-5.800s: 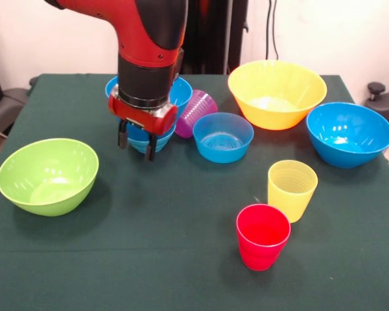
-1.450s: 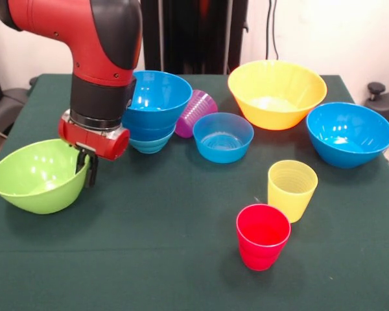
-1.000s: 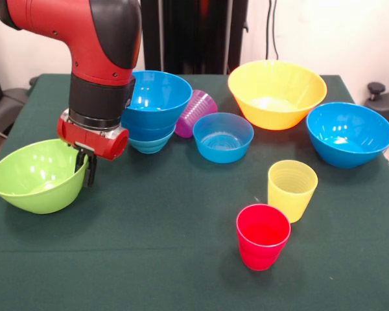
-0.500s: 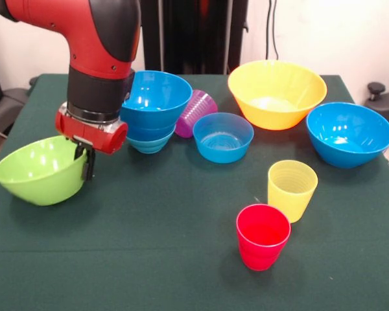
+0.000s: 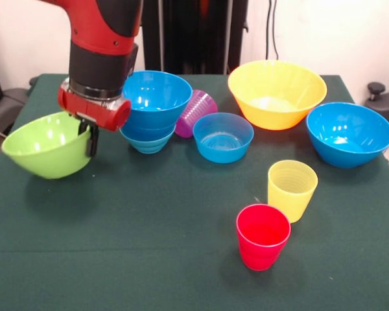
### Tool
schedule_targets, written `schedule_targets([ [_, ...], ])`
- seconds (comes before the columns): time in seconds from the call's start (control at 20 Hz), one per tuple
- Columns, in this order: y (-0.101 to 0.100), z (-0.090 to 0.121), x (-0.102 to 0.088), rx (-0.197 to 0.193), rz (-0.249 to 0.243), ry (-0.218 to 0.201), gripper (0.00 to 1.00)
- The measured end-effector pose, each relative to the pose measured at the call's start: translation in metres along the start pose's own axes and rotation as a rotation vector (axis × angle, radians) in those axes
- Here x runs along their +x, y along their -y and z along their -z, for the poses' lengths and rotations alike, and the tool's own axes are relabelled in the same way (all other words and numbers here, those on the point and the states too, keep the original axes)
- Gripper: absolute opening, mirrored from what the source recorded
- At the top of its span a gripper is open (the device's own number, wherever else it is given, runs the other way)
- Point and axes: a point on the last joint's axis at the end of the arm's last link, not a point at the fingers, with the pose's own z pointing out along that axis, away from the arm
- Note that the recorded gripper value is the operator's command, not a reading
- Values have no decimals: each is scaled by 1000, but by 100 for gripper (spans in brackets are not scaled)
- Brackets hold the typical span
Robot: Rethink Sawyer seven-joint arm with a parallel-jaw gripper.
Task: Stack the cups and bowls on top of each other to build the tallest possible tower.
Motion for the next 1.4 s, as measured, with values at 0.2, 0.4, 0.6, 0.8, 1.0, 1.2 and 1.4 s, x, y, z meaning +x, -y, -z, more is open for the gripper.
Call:
schedule_targets([
  [0.2, 3, 14, 3, 10, -2, -28, 0],
  [0.4, 5, 24, 5, 16, -4, -44, 0],
  [0.6, 7, 34, 6, 20, -7, -50, 0],
  [0.8, 10, 46, 8, 27, -13, -73, 0],
  [1.0, 12, 58, 10, 35, -21, -101, 0],
  [1.2, 13, 72, 10, 41, -29, -123, 0],
  [1.4, 13, 86, 11, 45, -36, -143, 0],
])
